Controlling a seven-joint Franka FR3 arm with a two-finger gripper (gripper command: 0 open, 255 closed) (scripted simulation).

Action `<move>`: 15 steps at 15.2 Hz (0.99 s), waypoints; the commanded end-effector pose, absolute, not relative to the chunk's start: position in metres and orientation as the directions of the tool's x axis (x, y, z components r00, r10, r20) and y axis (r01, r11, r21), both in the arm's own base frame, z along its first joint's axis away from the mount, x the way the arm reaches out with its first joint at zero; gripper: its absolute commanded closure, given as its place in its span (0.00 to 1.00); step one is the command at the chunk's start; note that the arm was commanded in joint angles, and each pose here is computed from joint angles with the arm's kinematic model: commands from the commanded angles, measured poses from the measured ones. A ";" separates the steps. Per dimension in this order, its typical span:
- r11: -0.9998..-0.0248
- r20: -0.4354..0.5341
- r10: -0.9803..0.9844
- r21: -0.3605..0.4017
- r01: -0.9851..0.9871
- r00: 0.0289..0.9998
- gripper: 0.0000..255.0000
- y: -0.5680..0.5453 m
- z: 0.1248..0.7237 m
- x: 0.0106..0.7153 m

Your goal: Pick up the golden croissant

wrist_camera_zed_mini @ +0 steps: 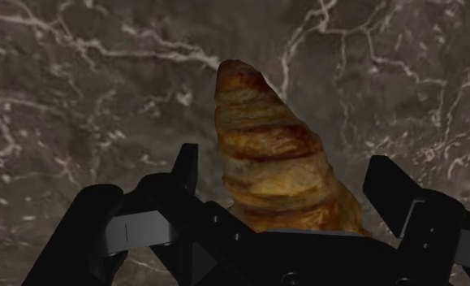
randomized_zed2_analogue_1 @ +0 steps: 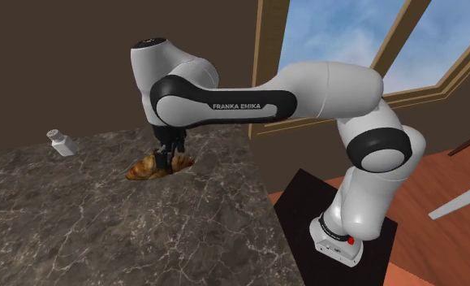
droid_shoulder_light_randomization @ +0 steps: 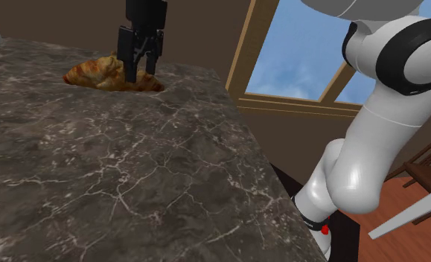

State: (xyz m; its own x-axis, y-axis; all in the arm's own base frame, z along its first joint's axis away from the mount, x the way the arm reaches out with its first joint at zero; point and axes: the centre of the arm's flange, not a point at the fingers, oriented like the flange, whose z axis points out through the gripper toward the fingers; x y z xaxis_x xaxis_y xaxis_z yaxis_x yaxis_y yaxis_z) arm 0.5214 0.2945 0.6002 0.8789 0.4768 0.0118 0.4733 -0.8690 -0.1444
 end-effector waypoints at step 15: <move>-0.869 0.012 0.477 -0.145 0.474 0.879 1.00 0.294 0.597 0.522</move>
State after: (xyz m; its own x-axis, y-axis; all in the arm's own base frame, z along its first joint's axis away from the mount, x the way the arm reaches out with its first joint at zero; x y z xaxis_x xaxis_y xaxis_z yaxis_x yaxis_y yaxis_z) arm 0.5216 0.2944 0.5925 0.8789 0.4769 0.0124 0.4735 -0.8689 -0.1444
